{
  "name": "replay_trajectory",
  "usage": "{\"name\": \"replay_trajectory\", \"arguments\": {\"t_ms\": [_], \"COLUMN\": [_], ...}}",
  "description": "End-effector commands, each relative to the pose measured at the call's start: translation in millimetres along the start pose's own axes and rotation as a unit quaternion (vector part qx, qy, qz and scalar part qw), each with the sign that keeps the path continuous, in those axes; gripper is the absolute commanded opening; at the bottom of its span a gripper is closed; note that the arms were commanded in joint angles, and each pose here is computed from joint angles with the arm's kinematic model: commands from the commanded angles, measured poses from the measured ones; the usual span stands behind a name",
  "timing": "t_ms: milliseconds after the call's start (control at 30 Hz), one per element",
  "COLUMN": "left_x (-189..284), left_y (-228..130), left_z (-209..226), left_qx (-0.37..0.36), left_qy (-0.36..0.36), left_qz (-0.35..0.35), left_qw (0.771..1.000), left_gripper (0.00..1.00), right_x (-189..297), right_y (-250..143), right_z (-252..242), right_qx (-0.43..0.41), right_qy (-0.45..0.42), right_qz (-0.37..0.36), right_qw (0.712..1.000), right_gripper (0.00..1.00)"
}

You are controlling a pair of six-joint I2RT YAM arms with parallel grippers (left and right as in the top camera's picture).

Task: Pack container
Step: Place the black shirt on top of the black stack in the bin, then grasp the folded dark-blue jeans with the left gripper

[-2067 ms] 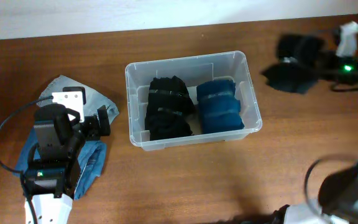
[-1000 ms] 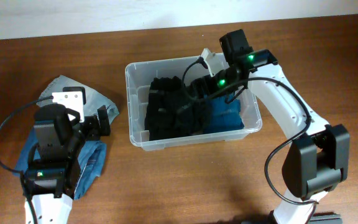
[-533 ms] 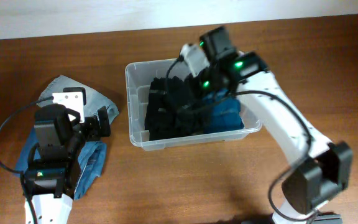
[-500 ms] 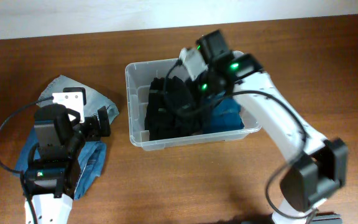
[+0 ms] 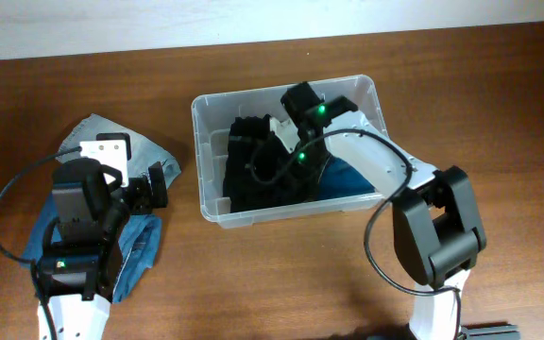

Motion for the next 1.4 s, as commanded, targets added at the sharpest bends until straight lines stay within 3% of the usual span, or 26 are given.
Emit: {"name": "replay_trajectory", "arguments": {"t_ms": [0,33,67,167,300,367,700,733,833,933,1000,1067,1267,1367], "left_x": [18.4,21.5,26.8,32.9,47.7,52.7,51.1,44.2,27.2,13.7,-15.3,-36.1,-62.8,-67.4], "left_y": [22.7,25.3,24.7,3.5,-53.4,-73.7,-154.7,-175.2,-213.2,-228.3,-219.0,-206.7,-201.1,-205.9], "left_z": [2.7,8.3,29.3,71.9,123.1,133.8,176.7,179.7,179.8,182.5,187.6,184.4,179.1,176.4], "left_qx": [0.013,0.026,0.082,0.193,0.373,0.426,0.554,0.568,0.579,0.571,0.520,0.484,0.468,0.474], "left_qy": [0.000,0.007,0.039,0.103,0.194,0.209,0.264,0.269,0.268,0.262,0.194,0.127,0.051,0.040], "left_qz": [-0.039,-0.044,-0.045,-0.016,0.059,0.087,0.162,0.182,0.224,0.235,0.208,0.179,0.143,0.151], "left_qw": [0.999,0.999,0.995,0.976,0.905,0.876,0.773,0.757,0.737,0.742,0.806,0.847,0.870,0.866], "left_gripper": [0.99,0.99,1.00,0.99,0.99,0.99,0.99,0.99,0.99,0.99,0.99,0.99,0.99,1.00], "right_x": [102.7,120.7,156.0,203.9,219.8,216.8,201.3,201.3,201.4,201.5,201.5,201.7,201.6,201.5], "right_y": [43.0,47.8,53.3,49.3,27.2,17.2,-4.3,-4.3,-4.6,-4.6,-4.2,-3.9,-4.1,-4.1], "right_z": [-6.2,-5.4,-5.2,-13.8,-38.3,-49.1,-75.9,-75.9,-76.5,-76.4,-76.6,-76.8,-76.7,-76.8], "right_qx": [0.024,0.026,0.028,0.015,-0.027,-0.045,-0.086,-0.087,-0.087,-0.087,-0.087,-0.086,-0.086,-0.087], "right_qy": [-0.074,-0.084,-0.102,-0.126,-0.135,-0.134,-0.130,-0.130,-0.132,-0.132,-0.132,-0.132,-0.132,-0.132], "right_qz": [-0.118,-0.137,-0.173,-0.218,-0.215,-0.201,-0.158,-0.158,-0.157,-0.157,-0.158,-0.159,-0.158,-0.158], "right_qw": [0.990,0.987,0.979,0.968,0.967,0.969,0.975,0.975,0.975,0.975,0.975,0.975,0.975,0.975], "right_gripper": [0.65,0.85,0.99,0.99,0.99,0.98,0.99,0.98,0.99,0.98,0.99,0.99,0.99,0.99]}}
Point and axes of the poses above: each gripper's point midway between its finger pads, its own x axis back along the fingers, its own z axis along the line the jaws close on, y = z × x, the point moved 1 cm from there along x, back along the fingers, and after that the axes turned 9 degrees about x, right-handed, at the moved point
